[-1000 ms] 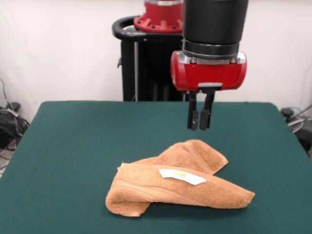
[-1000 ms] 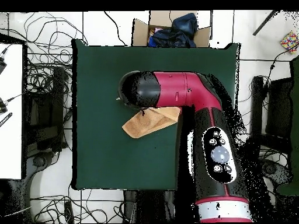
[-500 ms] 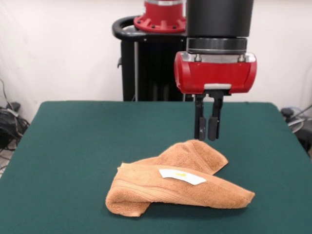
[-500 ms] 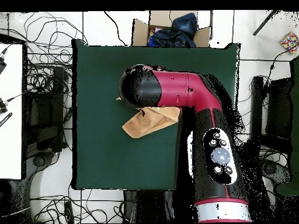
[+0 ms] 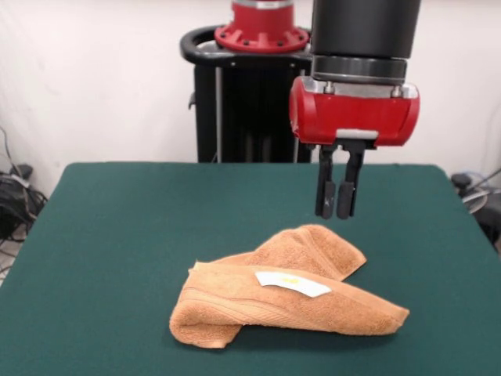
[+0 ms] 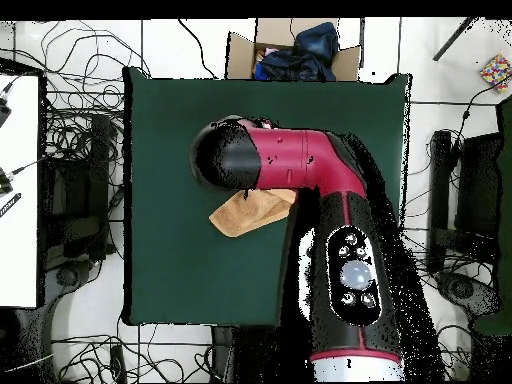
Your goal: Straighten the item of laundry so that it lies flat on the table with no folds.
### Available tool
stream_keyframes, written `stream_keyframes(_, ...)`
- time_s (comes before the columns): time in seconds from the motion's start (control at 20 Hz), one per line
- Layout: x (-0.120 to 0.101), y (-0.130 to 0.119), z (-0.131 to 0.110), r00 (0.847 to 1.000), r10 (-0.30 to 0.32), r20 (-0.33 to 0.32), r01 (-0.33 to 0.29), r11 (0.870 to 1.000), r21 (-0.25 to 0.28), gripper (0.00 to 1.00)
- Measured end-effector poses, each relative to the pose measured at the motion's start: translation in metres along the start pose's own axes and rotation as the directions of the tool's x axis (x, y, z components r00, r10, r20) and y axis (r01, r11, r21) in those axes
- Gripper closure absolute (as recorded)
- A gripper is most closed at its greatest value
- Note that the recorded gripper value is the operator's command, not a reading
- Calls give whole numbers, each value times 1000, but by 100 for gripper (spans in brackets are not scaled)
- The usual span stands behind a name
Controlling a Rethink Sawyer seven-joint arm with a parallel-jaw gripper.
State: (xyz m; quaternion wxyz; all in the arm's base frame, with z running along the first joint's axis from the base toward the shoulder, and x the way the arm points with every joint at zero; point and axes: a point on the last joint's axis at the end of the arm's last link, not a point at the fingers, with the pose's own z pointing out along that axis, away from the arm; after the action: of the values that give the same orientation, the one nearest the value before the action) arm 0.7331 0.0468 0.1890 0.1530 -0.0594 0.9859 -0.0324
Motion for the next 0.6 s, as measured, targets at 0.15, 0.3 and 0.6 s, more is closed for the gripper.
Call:
stream_keyframes(0.15,-2,1,-3,999,44,18,-45,999,15,100)
stream_keyframes(0.3,-5,1,-7,995,77,57,-79,996,31,100)
stream_keyframes(0.6,-12,4,-17,980,142,141,-152,987,61,100)
